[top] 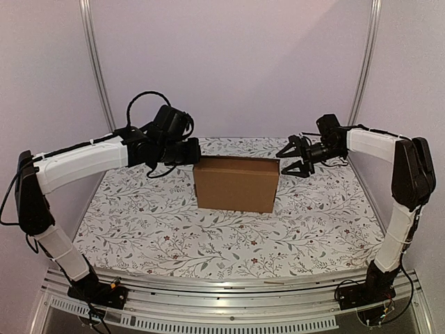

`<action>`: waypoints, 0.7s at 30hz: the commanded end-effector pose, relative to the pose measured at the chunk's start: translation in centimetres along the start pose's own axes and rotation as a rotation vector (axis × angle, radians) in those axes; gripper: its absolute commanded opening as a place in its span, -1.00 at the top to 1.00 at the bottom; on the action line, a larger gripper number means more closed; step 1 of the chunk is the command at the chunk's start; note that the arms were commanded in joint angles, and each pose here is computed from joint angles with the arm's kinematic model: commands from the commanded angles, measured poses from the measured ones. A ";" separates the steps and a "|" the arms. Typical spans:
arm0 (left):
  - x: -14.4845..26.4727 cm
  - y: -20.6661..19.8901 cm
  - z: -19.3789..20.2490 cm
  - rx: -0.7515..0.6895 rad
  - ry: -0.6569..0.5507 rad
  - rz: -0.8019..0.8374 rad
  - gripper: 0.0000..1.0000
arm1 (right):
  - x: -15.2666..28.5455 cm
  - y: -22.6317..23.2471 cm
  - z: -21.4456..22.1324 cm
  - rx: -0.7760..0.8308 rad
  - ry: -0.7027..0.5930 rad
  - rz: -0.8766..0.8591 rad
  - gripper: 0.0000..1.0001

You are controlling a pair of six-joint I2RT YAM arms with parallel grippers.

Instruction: Fold the paper box

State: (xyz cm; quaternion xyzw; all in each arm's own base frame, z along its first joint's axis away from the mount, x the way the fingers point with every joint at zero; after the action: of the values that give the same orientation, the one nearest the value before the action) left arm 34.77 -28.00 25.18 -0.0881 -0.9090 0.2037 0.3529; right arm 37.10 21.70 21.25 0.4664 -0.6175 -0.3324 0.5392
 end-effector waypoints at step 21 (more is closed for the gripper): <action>-0.9 2.5 4.3 -0.055 0.126 -0.087 0.51 | 3.6 3.7 0.2 0.405 0.019 0.250 -0.29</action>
State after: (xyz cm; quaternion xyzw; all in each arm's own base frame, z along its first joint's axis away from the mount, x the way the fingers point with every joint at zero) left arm 34.14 -28.17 23.07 -0.0855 -0.9044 0.2071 0.3631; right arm 36.17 21.23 20.50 0.4741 -0.6478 -0.2633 0.5351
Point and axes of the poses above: each gripper's point midway between its finger pads, its own x axis back along the fingers, its own y axis along the line the jaws close on, z = x × y, the point moved 4 cm from there along x, back along the fingers, and after that the axes turned 13 degrees about x, right-handed, at the moved point
